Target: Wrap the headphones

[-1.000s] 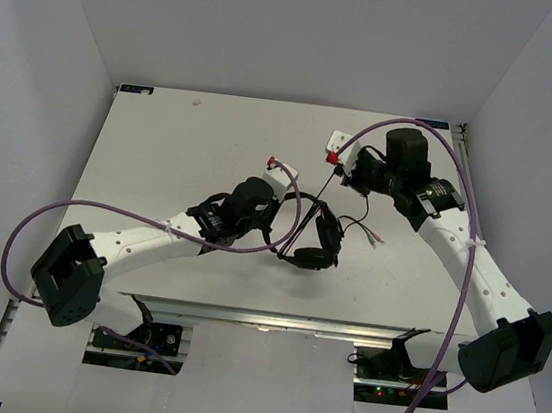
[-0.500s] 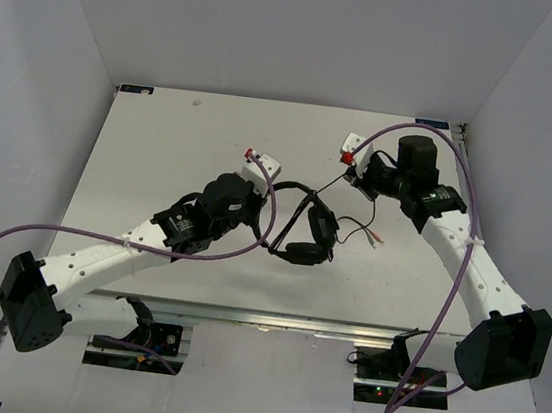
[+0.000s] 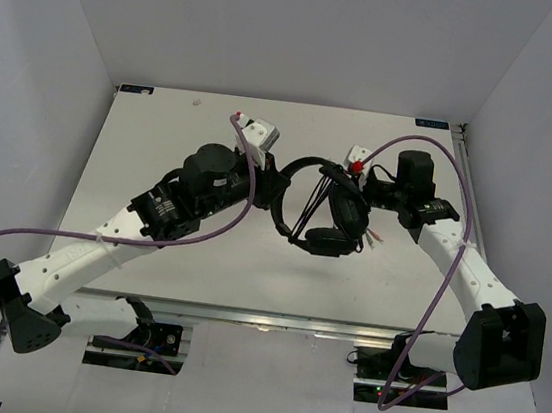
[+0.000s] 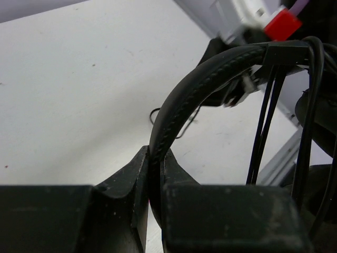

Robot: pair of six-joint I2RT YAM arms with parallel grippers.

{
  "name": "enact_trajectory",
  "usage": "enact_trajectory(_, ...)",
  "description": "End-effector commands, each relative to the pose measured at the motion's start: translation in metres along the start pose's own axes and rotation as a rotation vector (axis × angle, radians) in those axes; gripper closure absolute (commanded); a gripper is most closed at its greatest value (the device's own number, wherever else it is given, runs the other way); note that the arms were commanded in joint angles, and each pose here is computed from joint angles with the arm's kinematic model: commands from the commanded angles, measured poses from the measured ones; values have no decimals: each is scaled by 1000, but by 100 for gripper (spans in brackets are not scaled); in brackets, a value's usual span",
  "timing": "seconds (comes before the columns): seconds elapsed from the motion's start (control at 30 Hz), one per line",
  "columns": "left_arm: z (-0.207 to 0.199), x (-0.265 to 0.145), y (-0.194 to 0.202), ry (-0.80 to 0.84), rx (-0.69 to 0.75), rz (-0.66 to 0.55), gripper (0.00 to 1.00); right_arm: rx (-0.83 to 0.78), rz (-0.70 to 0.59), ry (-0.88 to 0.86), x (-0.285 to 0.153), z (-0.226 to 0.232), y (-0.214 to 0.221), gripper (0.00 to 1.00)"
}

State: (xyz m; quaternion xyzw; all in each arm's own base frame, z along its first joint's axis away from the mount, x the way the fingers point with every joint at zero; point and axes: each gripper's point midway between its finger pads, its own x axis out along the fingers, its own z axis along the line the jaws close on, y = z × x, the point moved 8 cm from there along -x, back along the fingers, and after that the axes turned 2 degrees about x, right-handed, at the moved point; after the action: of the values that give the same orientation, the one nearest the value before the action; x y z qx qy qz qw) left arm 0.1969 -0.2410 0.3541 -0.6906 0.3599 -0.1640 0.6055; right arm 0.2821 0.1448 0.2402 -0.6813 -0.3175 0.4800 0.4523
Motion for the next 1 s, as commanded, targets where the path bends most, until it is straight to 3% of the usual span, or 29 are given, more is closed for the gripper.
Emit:
enact_trajectory(0.0, -26, -11, -45, 128, -142, -115, 100, 74, -133, -99, 5, 7, -8, 88)
enact_trajectory(0.17, -34, -6, -73, 143, -225, -198, 100, 209, -230, -214, 10, 16, -5, 87)
enact_trajectory(0.37, -40, -2, -111, 119, -323, -304, 100, 255, -292, -281, 13, 20, -9, 87)
enact_trajectory(0.73, -10, -13, -137, -184, -527, -511, 100, 290, -318, -339, 7, 40, 0, 87)
enact_trajectory(0.97, 10, -25, -145, -362, -581, -620, 100, 293, -322, -346, 4, 46, 2, 88)
